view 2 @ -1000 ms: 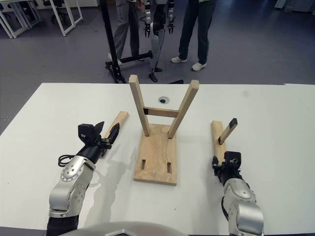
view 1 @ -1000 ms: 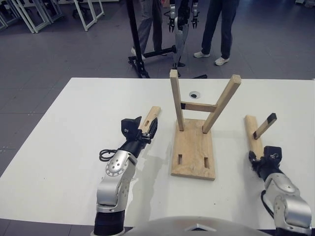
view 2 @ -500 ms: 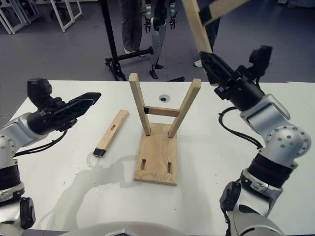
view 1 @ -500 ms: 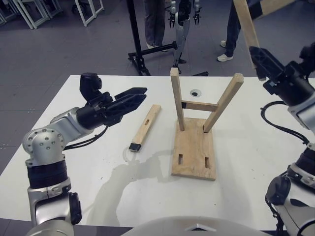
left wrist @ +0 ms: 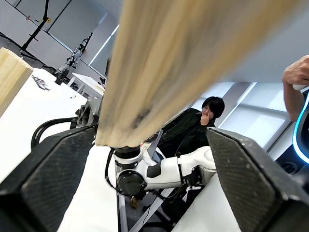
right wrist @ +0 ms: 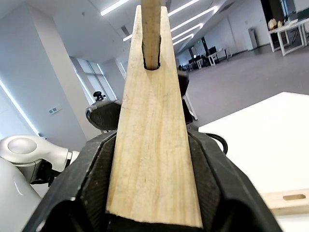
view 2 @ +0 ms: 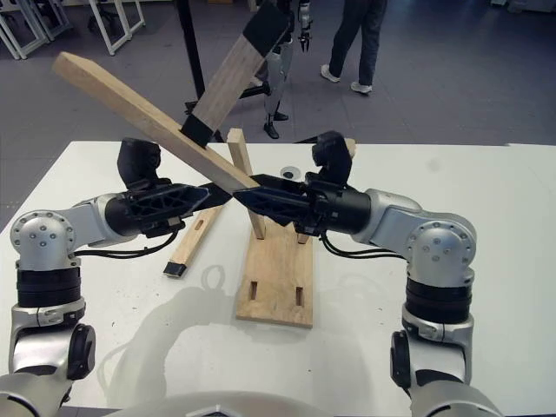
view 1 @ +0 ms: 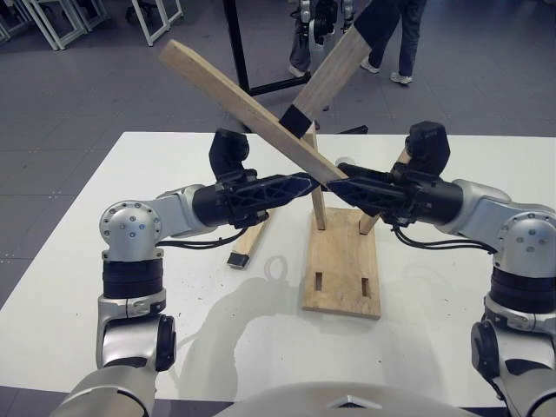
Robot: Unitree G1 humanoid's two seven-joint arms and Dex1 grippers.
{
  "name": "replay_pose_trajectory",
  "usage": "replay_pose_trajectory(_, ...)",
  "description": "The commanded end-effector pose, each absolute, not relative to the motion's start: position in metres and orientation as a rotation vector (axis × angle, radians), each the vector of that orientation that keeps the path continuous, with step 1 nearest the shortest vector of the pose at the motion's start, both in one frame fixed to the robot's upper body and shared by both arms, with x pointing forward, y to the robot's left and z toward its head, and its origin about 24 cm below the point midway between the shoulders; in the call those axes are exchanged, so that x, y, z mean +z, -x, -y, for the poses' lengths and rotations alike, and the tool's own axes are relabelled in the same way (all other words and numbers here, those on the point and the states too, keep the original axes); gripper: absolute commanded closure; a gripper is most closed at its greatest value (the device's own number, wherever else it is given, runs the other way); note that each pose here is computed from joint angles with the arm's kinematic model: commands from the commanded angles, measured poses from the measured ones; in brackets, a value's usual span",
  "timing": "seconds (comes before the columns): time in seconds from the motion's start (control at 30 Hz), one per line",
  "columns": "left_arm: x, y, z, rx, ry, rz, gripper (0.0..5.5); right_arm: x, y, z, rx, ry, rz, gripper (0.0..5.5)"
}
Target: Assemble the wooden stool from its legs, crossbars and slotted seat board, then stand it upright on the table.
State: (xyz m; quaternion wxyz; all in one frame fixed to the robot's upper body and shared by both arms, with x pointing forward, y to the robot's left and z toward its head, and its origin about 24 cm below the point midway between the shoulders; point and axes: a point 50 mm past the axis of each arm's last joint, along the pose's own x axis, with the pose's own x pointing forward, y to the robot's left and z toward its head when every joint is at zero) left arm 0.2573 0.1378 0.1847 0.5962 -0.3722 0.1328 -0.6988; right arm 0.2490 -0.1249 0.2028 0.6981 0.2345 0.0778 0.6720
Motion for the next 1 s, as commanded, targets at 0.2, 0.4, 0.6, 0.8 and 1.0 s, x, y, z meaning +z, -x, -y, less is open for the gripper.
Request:
replay_pose_trajectory(0.2,0.197,-0.258,-0.136,-1.654,0.832,-0.207,1.27,0.186,-0.241,0.116,1.509,-0.457,-0.258,3.45)
replay_pose_trajectory(0.4,0.197,-0.258,-0.139,-1.653,0.853,-0.192,1.83,0.180,-0.238,0.111,1.514,-0.449,-0.281,3.46)
replay_pose_trajectory(0.6,0.195,-0.258,-0.145,-1.652,0.850,-0.186,2.79,0.180,-0.239,0.112,1.504,-0.452,-0.278,3.46)
replay_pose_trajectory(0.8,0.195,-0.259,-0.148,-1.646,0.842,-0.192,2.91,0.179,-0.242,0.115,1.471,-0.443,-0.287,3.46)
replay_pose_trajectory(1.0,0.194,-0.259,-0.147,-1.635,0.843,-0.189,3.04,0.180,-0.244,0.119,1.441,-0.464,-0.280,2.69)
